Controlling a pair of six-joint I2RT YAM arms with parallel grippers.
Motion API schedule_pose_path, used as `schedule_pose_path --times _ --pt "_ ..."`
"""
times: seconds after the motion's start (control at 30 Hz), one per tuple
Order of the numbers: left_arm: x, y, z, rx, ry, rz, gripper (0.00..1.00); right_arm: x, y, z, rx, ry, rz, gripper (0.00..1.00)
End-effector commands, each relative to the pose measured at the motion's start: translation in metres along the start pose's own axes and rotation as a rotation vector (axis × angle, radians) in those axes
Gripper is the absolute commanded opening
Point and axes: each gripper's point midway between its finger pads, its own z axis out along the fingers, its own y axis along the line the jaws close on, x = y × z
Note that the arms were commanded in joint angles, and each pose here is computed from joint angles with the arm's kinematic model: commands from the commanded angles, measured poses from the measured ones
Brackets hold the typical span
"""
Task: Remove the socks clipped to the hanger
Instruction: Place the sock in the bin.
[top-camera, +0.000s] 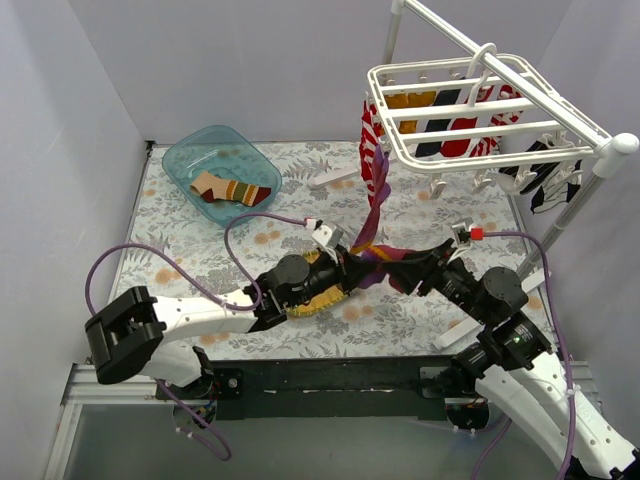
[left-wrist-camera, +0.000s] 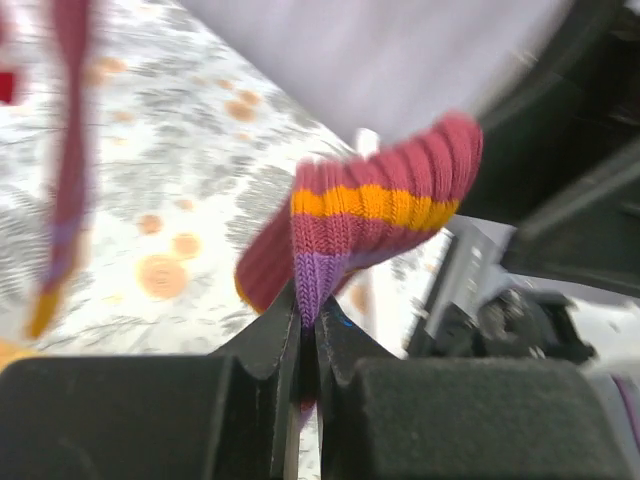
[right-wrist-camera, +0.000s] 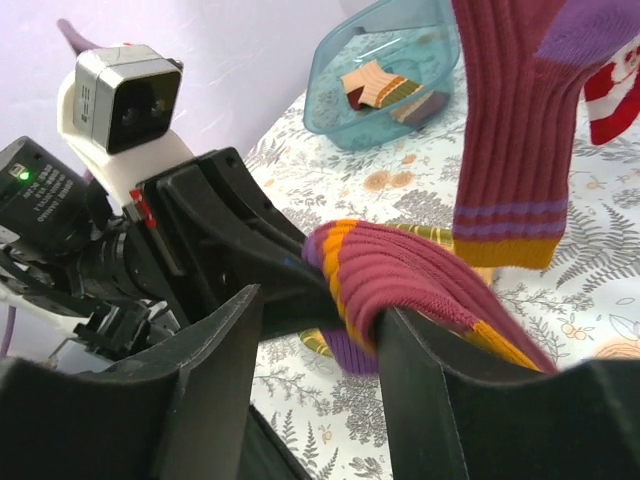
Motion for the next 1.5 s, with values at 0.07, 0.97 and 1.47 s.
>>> schedule_pose_path --times 0.07,0.97,1.47 --pt "-0.078 0.052 -0.03 -0.368 -0.234 -0.014 0.0 -0.02 -0.005 -0.009 0.064 -0.083 -0.02 0.57" --pt "-0.292 0.296 -0.104 -1.108 -0.559 0.147 0.0 -0.021 -0.013 -0.021 0.131 -0.062 -0.07 0.57" --pt "-0.207 0.43 -0.148 -1.403 -0.311 -0.157 0.96 -0.016 -0.017 -0.024 0.148 -0.041 -0.077 0.58"
